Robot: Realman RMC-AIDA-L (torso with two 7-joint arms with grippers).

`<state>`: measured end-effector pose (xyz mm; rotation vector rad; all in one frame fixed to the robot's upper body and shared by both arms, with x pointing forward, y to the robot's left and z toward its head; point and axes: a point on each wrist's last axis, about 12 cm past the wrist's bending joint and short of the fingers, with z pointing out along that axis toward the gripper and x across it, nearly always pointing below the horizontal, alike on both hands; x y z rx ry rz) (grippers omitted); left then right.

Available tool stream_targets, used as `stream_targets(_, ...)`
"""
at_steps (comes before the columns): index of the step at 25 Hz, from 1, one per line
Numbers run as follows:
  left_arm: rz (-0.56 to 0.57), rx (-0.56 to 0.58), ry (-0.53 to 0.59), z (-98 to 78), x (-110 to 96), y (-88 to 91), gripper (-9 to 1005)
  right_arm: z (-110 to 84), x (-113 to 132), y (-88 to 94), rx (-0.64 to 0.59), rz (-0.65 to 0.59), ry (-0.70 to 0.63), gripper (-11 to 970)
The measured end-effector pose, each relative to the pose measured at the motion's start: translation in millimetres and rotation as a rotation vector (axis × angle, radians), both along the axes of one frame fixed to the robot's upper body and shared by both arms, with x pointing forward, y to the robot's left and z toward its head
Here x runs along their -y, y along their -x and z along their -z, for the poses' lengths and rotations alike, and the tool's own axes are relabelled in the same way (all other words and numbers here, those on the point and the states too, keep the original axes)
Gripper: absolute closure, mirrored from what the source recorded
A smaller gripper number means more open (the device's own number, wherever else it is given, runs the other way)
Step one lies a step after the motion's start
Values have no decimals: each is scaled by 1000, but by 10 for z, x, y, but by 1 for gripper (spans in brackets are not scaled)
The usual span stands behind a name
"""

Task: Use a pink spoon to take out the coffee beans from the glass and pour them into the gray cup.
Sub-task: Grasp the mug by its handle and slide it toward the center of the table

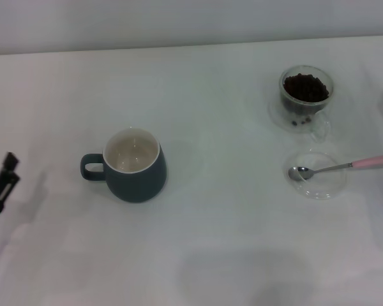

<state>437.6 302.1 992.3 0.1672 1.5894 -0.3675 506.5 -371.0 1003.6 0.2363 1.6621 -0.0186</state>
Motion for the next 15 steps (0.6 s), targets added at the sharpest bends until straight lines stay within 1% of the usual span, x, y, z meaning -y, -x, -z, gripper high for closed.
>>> stream_targets(2,18,-2,-12,-1,13,-22,180,-10,-10,-20,3,-4,0,119)
stream_targets(4,102,-24,-70,9,83,-141,180,-20,-20,-42,7,-7,0,119)
stream_targets(6,129,-39,-91,17,118,-198,180,-31,-33,-65,11,-11,0,119)
stream_targets(11,180,-75,-136,51,196,-280,180,-33,-31,-67,12,-9,-2,119)
stream_targets(15,212,-79,-163,60,231,-294,181,-27,-20,-56,10,-1,-4,119)
